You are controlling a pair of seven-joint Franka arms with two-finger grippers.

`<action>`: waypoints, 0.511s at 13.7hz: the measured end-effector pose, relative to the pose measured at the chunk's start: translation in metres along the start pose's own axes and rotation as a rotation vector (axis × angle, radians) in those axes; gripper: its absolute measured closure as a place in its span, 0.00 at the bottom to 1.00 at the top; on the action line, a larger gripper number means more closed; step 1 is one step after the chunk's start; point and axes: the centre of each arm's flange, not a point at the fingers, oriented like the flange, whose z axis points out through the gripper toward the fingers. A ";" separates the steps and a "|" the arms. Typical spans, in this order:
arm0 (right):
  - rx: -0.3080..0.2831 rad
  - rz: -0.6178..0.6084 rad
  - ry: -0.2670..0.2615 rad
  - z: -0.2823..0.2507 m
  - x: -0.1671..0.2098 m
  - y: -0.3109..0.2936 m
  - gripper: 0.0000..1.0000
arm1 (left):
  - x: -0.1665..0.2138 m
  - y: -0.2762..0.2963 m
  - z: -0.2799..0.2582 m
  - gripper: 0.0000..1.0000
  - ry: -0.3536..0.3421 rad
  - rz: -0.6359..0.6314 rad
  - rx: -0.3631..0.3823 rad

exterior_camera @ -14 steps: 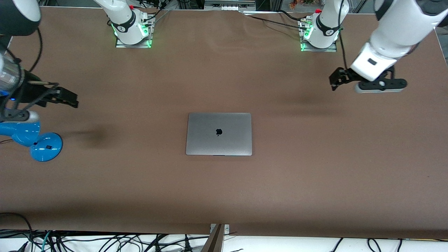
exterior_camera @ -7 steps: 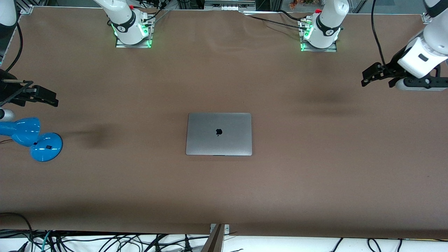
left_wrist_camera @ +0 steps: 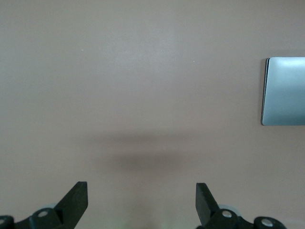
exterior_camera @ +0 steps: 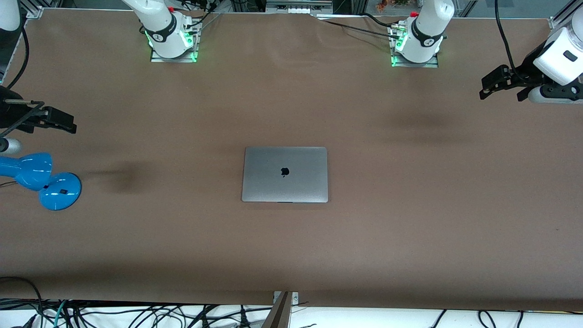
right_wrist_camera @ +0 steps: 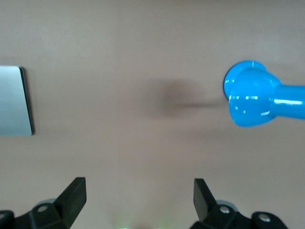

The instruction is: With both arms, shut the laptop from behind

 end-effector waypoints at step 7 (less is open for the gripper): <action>0.033 0.014 -0.046 0.003 -0.007 0.012 0.00 | 0.000 0.021 0.006 0.00 -0.015 0.042 0.051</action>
